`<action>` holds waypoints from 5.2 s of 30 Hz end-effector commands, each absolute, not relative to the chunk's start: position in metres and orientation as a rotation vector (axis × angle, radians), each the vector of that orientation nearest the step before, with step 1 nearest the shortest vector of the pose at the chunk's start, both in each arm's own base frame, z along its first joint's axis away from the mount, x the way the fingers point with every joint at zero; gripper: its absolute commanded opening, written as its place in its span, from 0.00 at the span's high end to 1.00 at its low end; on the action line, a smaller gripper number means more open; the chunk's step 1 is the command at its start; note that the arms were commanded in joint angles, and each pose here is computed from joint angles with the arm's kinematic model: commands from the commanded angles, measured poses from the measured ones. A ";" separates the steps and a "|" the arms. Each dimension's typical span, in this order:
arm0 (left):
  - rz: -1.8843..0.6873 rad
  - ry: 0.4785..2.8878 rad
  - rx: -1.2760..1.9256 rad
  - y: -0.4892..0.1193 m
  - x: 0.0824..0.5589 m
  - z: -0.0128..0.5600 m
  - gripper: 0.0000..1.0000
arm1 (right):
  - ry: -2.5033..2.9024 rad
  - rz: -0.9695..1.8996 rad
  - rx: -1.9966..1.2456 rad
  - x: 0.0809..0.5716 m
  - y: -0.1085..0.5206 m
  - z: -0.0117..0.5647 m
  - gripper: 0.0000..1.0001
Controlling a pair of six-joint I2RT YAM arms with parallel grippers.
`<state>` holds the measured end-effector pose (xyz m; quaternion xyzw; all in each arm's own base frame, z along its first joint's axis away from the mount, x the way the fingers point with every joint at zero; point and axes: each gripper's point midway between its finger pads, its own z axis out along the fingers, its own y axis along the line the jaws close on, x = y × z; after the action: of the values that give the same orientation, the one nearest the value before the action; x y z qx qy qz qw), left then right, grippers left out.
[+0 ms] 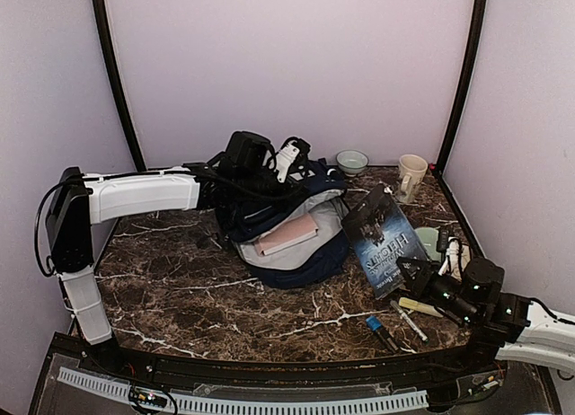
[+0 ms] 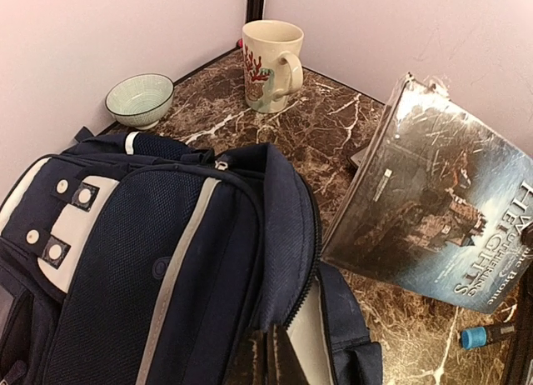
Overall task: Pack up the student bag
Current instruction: Place the book in the largest pocket of the bag.
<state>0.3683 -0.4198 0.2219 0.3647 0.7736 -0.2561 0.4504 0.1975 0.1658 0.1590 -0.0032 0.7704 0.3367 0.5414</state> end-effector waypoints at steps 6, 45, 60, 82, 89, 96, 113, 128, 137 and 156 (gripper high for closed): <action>-0.732 1.815 0.878 -0.419 0.374 0.277 1.00 | 1.658 1.180 -0.071 0.174 0.199 0.225 1.00; -0.960 1.705 0.985 -0.427 0.321 0.323 1.00 | 1.612 1.598 -0.034 0.182 0.270 0.239 1.00; -0.962 1.661 0.993 -0.417 0.293 0.343 1.00 | 1.590 1.617 0.072 0.221 0.302 0.242 1.00; -0.979 1.607 0.989 -0.406 0.278 0.357 1.00 | 1.789 1.411 0.291 0.285 0.331 0.188 1.00; -1.007 1.589 1.000 -0.405 0.271 0.354 1.00 | 1.927 1.309 0.384 0.304 0.344 0.158 1.00; -1.023 1.601 1.003 -0.405 0.268 0.351 1.00 | 1.880 1.348 0.427 0.318 0.358 0.168 1.00; -0.992 1.624 0.976 -0.397 0.268 0.340 1.00 | 1.916 1.374 0.178 0.343 0.396 0.142 1.00; -0.919 1.667 0.942 -0.396 0.283 0.327 1.00 | 2.069 1.284 -0.188 0.295 0.388 0.125 0.67; -0.890 1.693 0.925 -0.396 0.291 0.319 1.00 | 2.140 1.130 -0.279 0.282 0.367 0.116 0.47; -0.822 1.832 0.846 -0.372 0.318 0.273 1.00 | 2.119 0.807 -0.275 0.253 0.275 0.139 0.23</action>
<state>0.3092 -0.3808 0.2688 0.3620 0.7487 -0.3318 0.4454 0.2570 0.2944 0.1422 -0.1104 0.8386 0.3515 0.4012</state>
